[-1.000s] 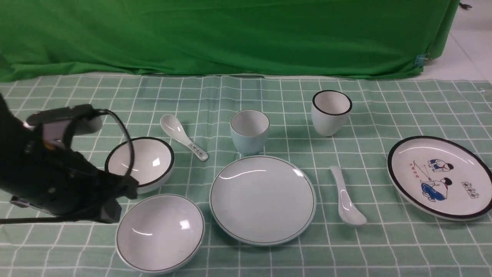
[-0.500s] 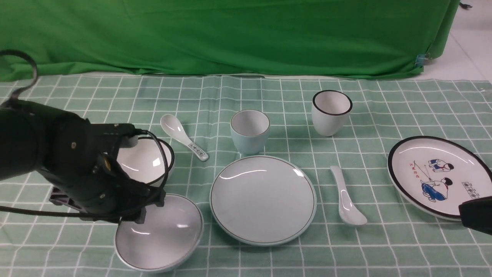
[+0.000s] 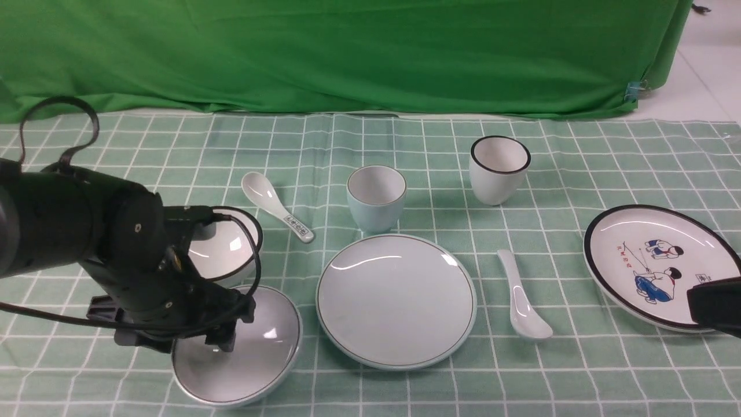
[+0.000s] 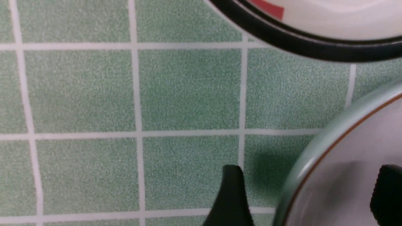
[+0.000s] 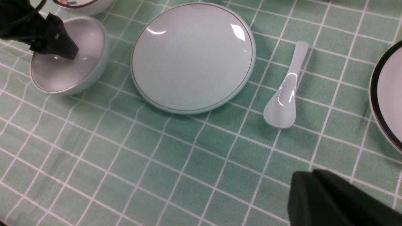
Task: Place the bowls on the plates on the blue tablecloth, put the cups on the bowls, and place the spoons in the cups.
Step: 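Reach toward the plain white bowl and position the gripper at its rim, then place the bowl on top of the plate with the left gripper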
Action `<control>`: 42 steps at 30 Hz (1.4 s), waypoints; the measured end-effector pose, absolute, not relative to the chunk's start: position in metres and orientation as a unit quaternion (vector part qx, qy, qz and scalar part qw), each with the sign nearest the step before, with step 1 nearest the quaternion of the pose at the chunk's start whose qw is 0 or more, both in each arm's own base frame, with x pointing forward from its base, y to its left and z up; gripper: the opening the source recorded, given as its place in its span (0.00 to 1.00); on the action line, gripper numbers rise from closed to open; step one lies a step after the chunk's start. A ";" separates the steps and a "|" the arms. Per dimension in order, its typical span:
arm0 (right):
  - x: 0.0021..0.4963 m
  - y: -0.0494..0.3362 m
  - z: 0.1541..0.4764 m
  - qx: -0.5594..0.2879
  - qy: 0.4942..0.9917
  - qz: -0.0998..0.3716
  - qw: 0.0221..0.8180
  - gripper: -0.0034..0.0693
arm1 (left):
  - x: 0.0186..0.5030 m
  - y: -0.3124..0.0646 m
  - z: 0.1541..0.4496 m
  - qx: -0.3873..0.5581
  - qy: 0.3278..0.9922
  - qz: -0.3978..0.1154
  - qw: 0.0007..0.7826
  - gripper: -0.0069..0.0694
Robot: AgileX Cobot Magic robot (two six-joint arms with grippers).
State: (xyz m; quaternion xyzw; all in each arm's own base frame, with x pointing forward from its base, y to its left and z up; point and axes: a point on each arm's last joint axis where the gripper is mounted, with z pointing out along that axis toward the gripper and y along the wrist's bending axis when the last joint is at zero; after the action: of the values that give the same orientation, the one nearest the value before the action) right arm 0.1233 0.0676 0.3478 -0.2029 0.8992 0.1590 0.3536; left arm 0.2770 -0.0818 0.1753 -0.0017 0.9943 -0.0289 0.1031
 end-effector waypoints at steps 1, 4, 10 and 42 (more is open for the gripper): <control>0.123 0.068 0.348 -0.203 0.899 0.159 0.354 0.12 | 0.277 -0.082 0.176 -0.003 0.994 -0.032 0.104 0.75; 0.123 0.068 0.348 -0.203 0.899 0.159 0.354 0.12 | 0.276 -0.085 0.176 -0.002 0.994 -0.045 0.100 0.61; 0.124 0.068 0.348 -0.202 0.898 0.159 0.356 0.14 | 0.273 -0.087 0.180 0.010 0.994 -0.061 0.089 0.19; 0.124 0.068 0.348 -0.202 0.898 0.159 0.356 0.16 | 0.339 -0.195 0.194 0.087 0.968 -0.187 0.143 0.13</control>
State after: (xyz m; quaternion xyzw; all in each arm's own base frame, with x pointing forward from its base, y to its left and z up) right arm 0.1235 0.0677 0.3480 -0.2025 0.8985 0.1592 0.3555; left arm 0.3386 -0.1952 0.1938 0.0867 0.9681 -0.1867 0.1431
